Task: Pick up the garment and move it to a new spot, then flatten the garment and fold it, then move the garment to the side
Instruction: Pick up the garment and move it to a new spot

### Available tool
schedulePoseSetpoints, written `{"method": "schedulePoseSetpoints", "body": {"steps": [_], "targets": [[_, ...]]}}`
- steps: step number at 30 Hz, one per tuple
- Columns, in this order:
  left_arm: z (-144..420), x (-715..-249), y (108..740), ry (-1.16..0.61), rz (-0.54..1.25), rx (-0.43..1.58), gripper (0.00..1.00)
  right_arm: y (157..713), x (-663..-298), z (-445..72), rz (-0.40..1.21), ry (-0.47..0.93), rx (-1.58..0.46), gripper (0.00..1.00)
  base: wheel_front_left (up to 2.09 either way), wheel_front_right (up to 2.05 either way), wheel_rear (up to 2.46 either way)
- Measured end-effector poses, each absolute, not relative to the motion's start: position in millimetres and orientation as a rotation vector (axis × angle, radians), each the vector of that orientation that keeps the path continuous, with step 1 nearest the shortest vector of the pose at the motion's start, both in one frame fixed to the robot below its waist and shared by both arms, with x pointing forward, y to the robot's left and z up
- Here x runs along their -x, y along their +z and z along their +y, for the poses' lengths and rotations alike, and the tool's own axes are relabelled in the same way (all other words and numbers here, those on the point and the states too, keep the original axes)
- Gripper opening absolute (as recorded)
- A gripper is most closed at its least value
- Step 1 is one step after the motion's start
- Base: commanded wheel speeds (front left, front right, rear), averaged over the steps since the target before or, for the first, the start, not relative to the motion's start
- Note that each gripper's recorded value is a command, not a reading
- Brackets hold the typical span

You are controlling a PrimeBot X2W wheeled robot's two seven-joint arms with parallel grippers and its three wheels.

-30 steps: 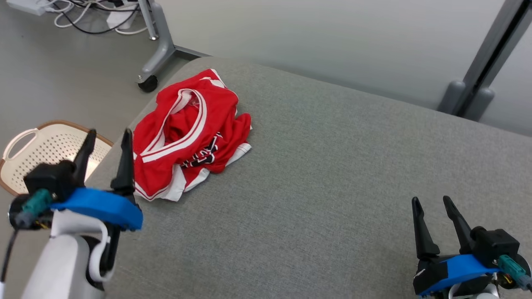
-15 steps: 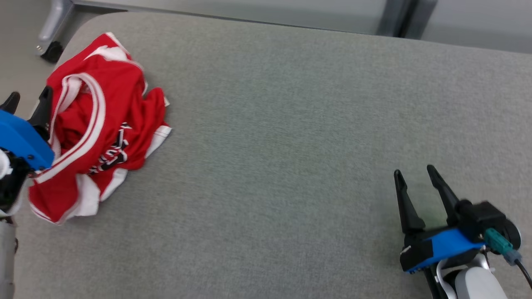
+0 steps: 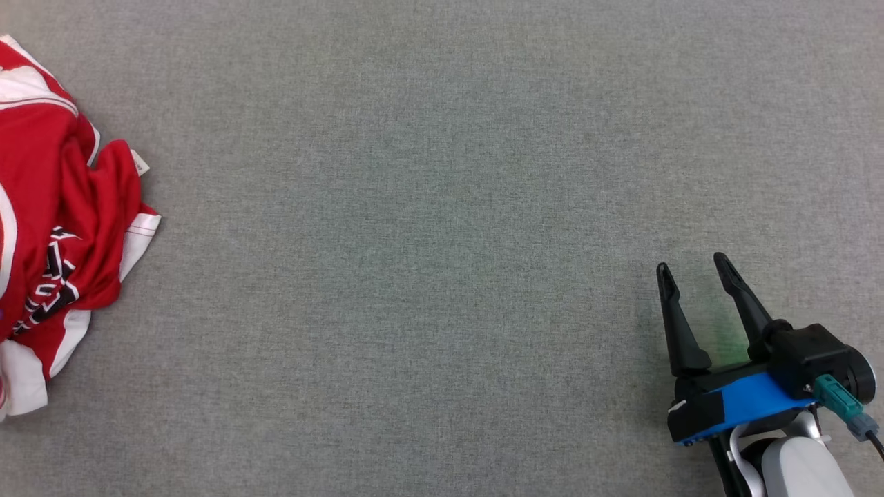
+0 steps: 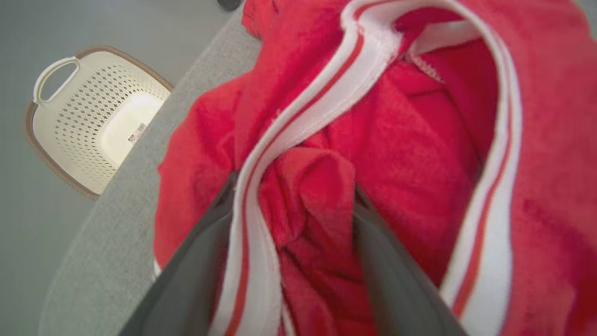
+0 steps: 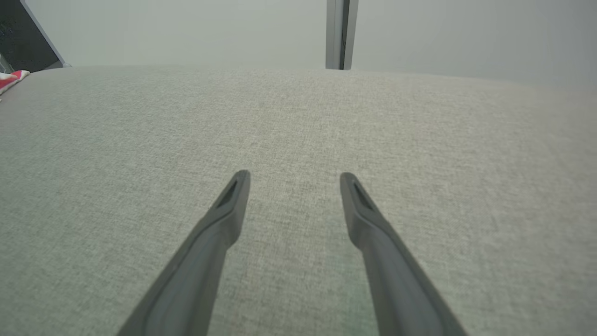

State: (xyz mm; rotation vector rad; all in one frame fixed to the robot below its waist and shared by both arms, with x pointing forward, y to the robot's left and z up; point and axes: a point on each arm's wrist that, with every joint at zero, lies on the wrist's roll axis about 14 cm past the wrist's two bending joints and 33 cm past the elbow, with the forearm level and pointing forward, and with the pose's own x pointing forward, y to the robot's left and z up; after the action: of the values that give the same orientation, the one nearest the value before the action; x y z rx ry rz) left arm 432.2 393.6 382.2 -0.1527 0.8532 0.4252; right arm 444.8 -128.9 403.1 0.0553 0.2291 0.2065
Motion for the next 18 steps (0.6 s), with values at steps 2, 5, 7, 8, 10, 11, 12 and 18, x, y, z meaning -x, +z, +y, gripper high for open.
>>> {"method": "schedulePoseSetpoints", "body": {"steps": [2, 5, 7, 8, 10, 11, 12, 18], "targets": [[393, -423, 373, 0.448, 0.898, 0.153, 0.00, 405, -445, -132, 0.224, 0.199, -0.053, 1.00, 0.00, 0.00, 0.00], [387, -420, 372, 0.440, 0.909, 0.161, 0.00, 410, -444, -133, 0.208, 0.196, -0.052, 1.00, 0.00, 0.00, 0.00], [388, -423, 382, 0.429, 0.868, 0.146, 0.00, 416, -445, -132, 0.187, 0.199, -0.052, 1.00, 0.00, 0.00, 0.00], [389, -425, 389, 0.424, 0.844, 0.135, 0.00, 420, -445, -130, 0.171, 0.203, -0.053, 1.00, 0.00, 0.00, 0.00], [391, -428, 406, 0.410, 0.793, 0.117, 0.00, 428, -445, -127, 0.148, 0.212, -0.054, 1.00, 0.00, 0.00, 0.00], [390, -431, 417, 0.398, 0.759, 0.108, 0.00, 432, -444, -126, 0.138, 0.215, -0.055, 1.00, 0.00, 0.00, 0.00], [391, -435, 430, 0.385, 0.721, 0.098, 0.00, 435, -443, -124, 0.130, 0.219, -0.056, 1.00, 0.00, 0.00, 0.00], [384, -453, 521, 0.297, 0.494, 0.026, 0.00, 457, -431, -119, 0.082, 0.230, -0.089, 1.00, 0.00, 0.00, 0.00]]}}
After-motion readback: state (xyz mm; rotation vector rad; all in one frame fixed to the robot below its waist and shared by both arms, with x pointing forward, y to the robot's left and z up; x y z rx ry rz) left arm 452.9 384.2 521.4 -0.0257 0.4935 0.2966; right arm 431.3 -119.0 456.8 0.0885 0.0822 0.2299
